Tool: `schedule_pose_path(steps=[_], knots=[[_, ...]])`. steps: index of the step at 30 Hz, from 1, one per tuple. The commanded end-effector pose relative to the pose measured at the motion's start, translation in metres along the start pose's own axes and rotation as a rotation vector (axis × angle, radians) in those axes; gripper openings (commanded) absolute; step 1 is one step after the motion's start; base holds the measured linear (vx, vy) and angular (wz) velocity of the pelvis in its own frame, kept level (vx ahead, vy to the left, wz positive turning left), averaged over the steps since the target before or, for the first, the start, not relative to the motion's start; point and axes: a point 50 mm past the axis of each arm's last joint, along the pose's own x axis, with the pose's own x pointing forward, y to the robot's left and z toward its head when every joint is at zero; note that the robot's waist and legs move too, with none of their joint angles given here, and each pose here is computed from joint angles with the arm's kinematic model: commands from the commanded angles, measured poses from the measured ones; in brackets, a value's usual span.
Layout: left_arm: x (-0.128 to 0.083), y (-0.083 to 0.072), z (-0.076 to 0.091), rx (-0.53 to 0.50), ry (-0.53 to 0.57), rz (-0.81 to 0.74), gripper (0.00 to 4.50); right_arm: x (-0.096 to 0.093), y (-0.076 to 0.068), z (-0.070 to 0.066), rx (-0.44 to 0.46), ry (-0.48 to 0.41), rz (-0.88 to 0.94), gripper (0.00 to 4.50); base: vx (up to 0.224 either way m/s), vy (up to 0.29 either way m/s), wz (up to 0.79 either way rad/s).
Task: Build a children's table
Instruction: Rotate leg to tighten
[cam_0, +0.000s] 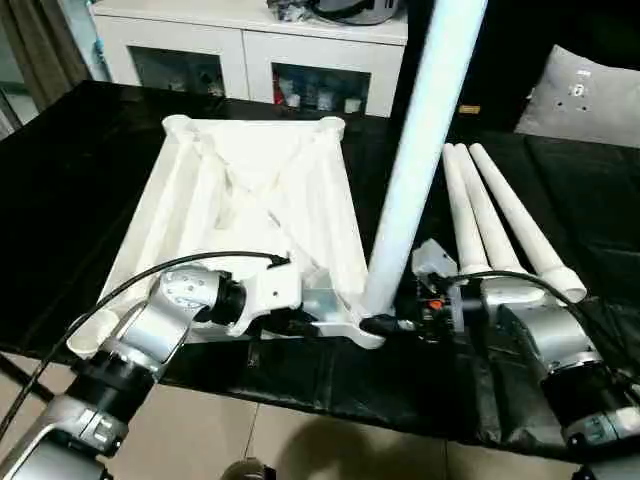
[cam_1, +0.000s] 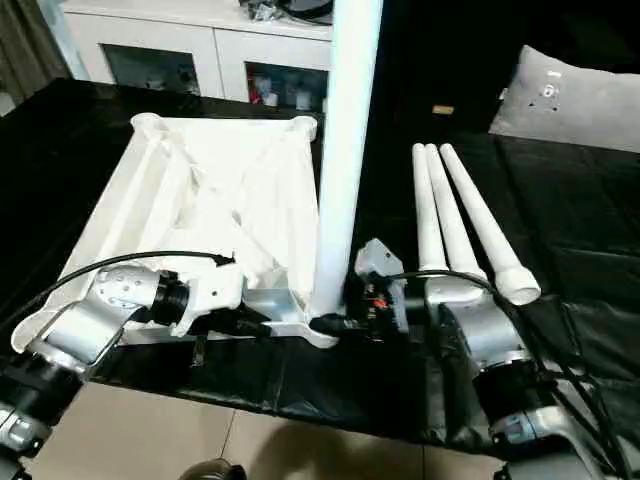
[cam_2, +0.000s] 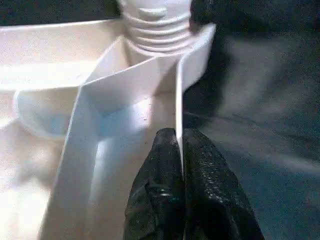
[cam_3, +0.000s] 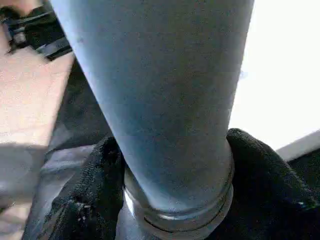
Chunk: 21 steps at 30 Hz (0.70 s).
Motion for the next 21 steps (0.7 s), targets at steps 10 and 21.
schedule_pose_path(steps=[10, 21], knots=[[0.047, 0.010, 0.045, -0.227, -0.156, 0.375, 0.00, 0.064, -0.001, 0.016, 0.137, -0.095, -0.356, 2.72, 0.000, 0.000, 0.00], [0.036, 0.007, 0.036, -0.171, -0.117, 0.342, 0.00, 0.047, 0.000, 0.016, 0.073, -0.152, -0.324, 4.14, 0.000, 0.000, 0.00]])
